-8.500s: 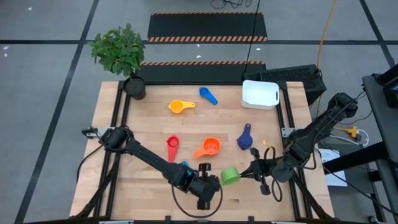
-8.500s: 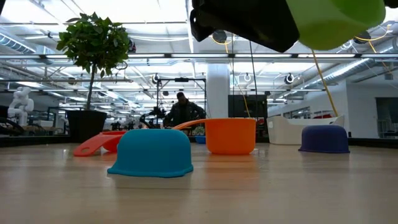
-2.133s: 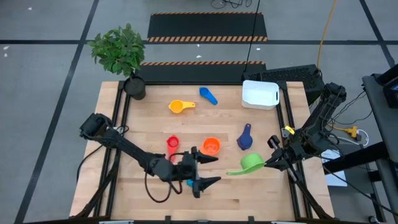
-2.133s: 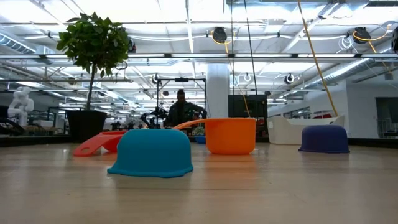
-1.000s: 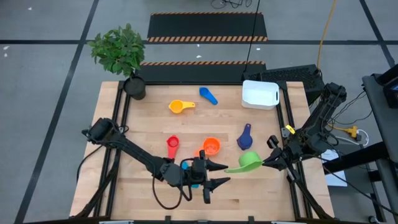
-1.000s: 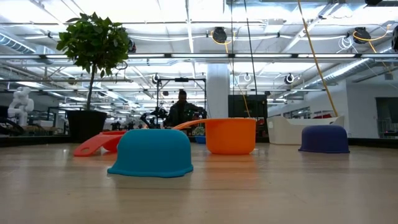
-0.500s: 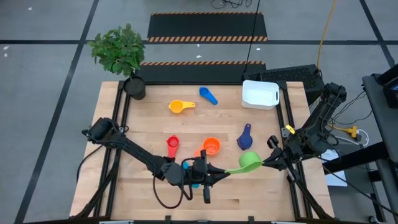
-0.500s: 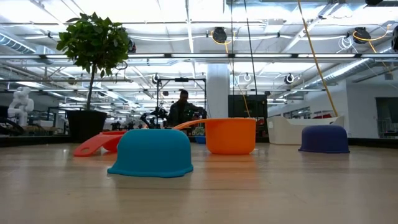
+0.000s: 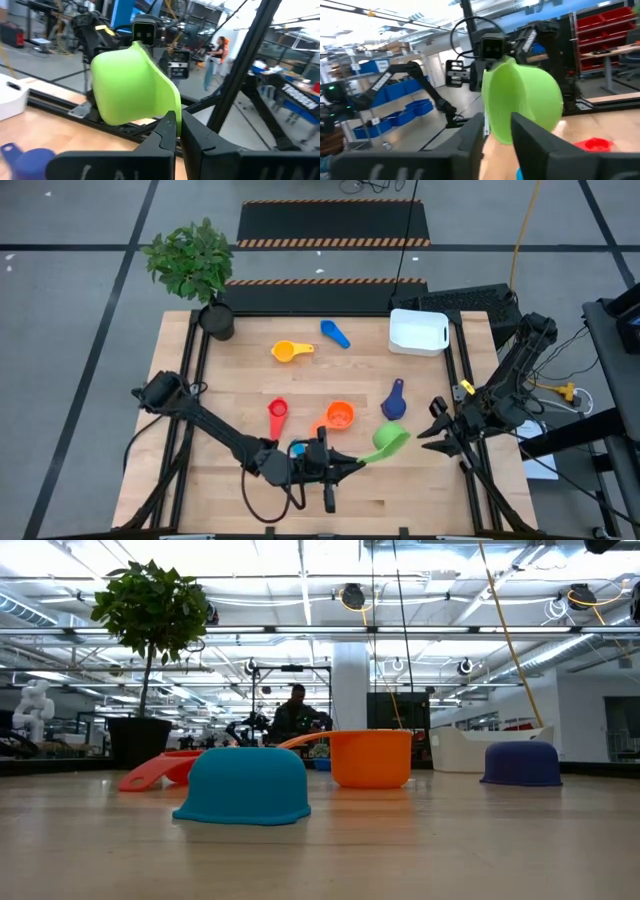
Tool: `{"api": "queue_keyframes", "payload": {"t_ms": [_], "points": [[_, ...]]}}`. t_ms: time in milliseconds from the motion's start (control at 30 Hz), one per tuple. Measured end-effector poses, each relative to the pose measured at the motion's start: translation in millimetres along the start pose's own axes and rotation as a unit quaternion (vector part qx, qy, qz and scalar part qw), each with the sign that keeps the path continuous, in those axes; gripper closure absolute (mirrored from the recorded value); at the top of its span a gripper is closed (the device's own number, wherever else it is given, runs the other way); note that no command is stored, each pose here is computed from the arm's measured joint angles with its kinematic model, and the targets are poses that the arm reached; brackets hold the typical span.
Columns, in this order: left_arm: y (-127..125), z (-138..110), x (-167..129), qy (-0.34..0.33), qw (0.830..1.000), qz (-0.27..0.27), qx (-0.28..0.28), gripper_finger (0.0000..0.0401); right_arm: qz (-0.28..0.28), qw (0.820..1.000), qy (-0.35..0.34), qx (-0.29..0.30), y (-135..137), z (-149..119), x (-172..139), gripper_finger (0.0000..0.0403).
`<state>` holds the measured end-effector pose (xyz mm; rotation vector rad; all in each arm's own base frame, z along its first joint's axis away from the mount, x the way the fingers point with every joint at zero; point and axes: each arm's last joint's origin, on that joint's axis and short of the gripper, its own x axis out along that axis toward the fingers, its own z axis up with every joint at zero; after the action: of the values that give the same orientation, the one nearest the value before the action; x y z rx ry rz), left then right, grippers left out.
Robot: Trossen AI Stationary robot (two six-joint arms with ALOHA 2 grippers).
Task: Nest measuring cups in basket
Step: Stack the green measuring cup on top of the orange measuring cup
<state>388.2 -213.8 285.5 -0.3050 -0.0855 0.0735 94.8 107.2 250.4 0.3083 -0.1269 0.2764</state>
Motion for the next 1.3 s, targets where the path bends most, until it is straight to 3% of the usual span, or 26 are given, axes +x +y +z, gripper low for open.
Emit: {"api": "queue_keyframes", "payload": {"t_ms": [267, 533, 800, 1000, 1300], "points": [[-25, -7, -23, -0.007, 0.999, 0.036, 0.004, 0.0395, -0.024, 1.0, 0.002, -0.017, -2, -1, 0, 0.0213], [-52, -13, -53, -0.026, 0.994, 0.098, -0.027, 0.0393, -0.024, 0.998, 0.033, -0.044, -2, -8, -1, 0.0164], [-74, -63, -76, -0.06, 0.977, 0.183, -0.094, 0.0394, -0.028, 0.997, 0.047, -0.059, -3, -12, -1, 0.0154], [-75, -103, -75, -0.084, 0.961, 0.217, -0.15, 0.0395, -0.027, 0.995, 0.049, -0.085, -3, -12, -1, 0.0154], [-61, -110, -51, -0.108, 0.945, 0.263, -0.161, 0.0393, -0.097, 0.98, 0.036, -0.167, -8, -7, -4, 0.0154]]}}
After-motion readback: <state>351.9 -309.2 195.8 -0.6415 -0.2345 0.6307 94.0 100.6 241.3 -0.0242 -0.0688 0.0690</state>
